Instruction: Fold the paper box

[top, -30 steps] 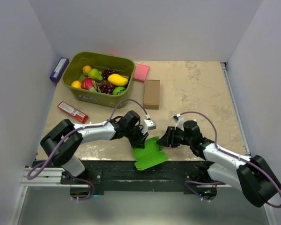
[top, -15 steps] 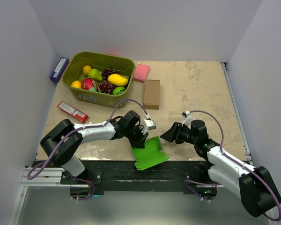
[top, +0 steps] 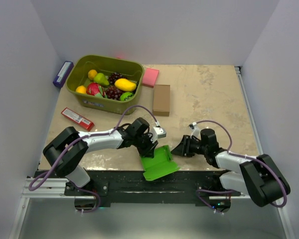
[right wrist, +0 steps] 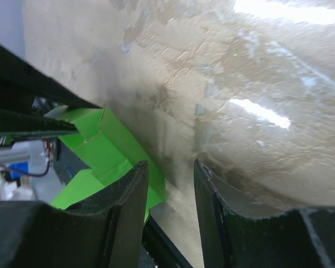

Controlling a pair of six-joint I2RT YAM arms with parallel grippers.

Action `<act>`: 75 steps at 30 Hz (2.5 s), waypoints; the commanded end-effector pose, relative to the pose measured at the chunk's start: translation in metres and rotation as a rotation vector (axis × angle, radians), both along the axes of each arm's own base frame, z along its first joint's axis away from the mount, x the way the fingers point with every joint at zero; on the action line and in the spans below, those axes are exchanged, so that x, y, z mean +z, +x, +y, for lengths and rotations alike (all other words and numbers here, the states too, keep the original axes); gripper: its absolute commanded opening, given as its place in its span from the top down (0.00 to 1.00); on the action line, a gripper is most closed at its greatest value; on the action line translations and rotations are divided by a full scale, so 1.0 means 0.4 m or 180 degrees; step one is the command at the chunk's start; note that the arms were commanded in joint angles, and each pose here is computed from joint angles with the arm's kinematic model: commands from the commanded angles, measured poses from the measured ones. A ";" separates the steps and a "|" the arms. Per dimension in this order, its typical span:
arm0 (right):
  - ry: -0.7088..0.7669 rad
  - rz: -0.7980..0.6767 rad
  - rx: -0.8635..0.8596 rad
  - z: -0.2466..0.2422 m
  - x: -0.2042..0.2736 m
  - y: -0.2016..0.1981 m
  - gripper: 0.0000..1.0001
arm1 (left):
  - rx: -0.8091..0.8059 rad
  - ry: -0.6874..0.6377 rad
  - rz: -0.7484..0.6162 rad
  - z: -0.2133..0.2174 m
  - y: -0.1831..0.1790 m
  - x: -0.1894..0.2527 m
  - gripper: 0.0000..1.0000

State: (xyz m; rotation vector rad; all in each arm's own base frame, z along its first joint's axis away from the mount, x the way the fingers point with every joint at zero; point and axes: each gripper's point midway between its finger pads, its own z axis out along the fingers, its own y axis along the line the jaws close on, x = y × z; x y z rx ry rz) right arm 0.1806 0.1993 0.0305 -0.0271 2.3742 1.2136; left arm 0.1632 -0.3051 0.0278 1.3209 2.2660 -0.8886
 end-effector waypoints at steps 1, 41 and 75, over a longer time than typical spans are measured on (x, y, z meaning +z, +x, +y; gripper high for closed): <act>0.0332 -0.0177 0.0336 0.034 0.030 -0.020 0.57 | 0.0005 0.0384 -0.0204 0.047 0.017 -0.053 0.98; 0.0084 -0.0250 0.0301 0.087 0.005 0.001 0.80 | -0.0065 0.0444 -0.0318 0.043 0.006 -0.053 0.98; -0.2858 -0.0561 -0.0901 -0.004 -0.103 -0.022 1.00 | 0.0044 0.0002 -0.0235 -0.023 -0.020 0.028 1.00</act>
